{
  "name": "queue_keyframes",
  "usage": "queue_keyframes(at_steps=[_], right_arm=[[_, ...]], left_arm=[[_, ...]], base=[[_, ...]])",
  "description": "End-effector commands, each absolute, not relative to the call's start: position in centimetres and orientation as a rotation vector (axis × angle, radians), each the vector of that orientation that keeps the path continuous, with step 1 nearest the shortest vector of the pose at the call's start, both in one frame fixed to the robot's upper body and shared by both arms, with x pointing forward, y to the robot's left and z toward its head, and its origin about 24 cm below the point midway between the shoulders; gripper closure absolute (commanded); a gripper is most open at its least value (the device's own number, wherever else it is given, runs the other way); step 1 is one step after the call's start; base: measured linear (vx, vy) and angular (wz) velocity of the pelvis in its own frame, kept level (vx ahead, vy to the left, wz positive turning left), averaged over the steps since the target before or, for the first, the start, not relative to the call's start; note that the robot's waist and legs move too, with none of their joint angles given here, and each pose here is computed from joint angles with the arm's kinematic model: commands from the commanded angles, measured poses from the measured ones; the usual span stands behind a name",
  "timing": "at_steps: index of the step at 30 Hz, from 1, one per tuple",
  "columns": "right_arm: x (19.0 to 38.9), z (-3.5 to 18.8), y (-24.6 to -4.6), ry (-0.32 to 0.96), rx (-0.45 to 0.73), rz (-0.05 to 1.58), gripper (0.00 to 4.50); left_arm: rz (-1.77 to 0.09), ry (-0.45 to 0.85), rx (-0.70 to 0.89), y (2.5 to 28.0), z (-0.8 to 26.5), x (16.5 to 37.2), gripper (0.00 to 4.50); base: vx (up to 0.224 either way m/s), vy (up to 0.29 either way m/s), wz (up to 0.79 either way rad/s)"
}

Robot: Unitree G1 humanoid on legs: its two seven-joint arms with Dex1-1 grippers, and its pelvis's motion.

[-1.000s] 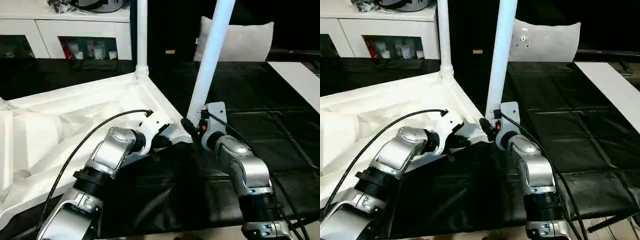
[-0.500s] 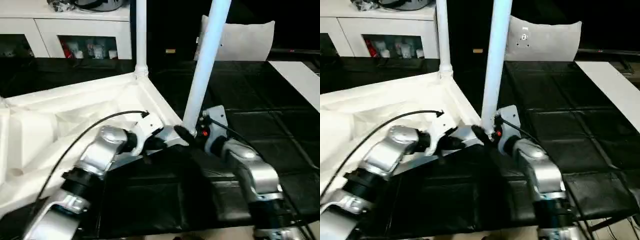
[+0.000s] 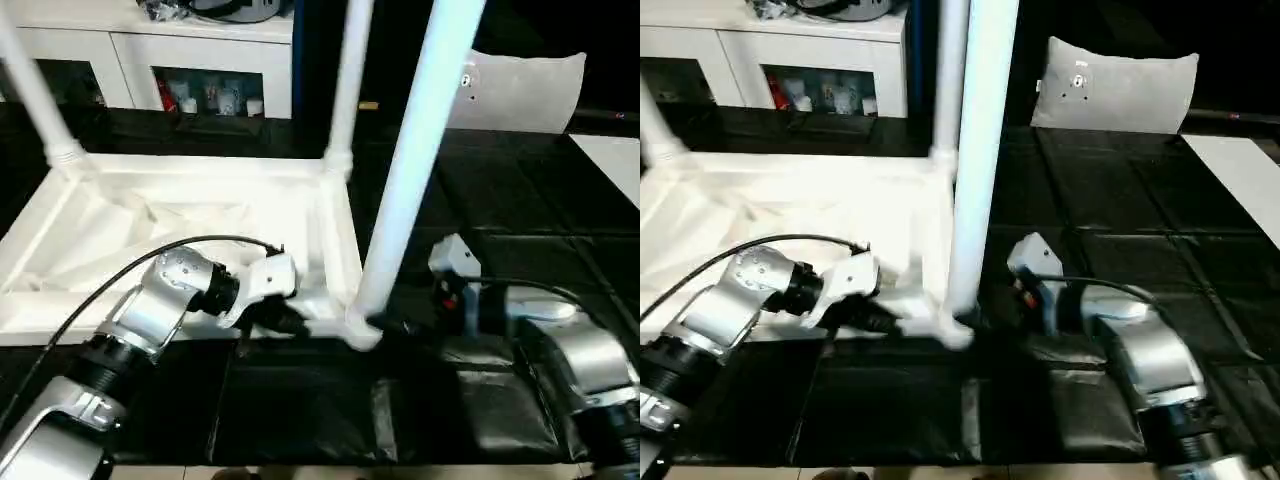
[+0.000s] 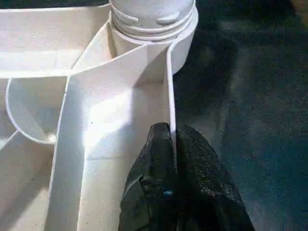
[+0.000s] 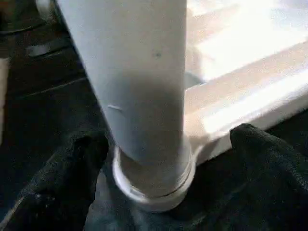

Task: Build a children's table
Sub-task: Rotate leg to tighten

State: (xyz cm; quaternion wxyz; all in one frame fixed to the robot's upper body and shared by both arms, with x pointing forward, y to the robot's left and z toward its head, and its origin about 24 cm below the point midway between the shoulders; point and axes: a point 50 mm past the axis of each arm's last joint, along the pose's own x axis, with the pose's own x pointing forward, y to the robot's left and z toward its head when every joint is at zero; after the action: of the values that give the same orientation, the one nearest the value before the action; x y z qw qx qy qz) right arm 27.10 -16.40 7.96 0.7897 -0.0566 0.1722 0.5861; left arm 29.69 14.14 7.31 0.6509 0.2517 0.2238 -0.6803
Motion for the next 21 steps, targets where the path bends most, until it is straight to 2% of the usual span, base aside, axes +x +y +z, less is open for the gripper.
queue_keyframes(at_steps=[1,14,15,17,19,21], right_arm=[[26.93,8.37,-16.24,0.373,-0.101,1.341,0.31],[26.65,8.14,-15.84,0.404,-0.094,1.473,1.29],[26.68,8.14,-15.74,0.398,-0.095,1.476,1.51],[26.71,8.13,-15.66,0.394,-0.095,1.478,1.61],[26.64,8.12,-15.55,0.397,-0.087,1.487,1.93],[26.51,8.08,-15.46,0.401,-0.079,1.499,2.02]], left_arm=[[-1.668,0.458,0.616,13.10,8.13,29.28,4.50],[-1.726,0.440,0.642,12.94,8.40,29.19,4.50],[-1.727,0.437,0.646,12.95,8.43,29.22,4.50],[-1.727,0.435,0.649,12.93,8.46,29.25,4.50],[-1.725,0.431,0.647,12.90,8.49,29.29,4.50],[-1.724,0.429,0.646,12.90,8.49,29.28,4.50]], base=[[0.000,0.000,0.00],[0.000,0.000,0.00],[0.000,0.000,0.00],[0.000,0.000,0.00],[0.000,0.000,0.00],[0.000,0.000,0.00]])
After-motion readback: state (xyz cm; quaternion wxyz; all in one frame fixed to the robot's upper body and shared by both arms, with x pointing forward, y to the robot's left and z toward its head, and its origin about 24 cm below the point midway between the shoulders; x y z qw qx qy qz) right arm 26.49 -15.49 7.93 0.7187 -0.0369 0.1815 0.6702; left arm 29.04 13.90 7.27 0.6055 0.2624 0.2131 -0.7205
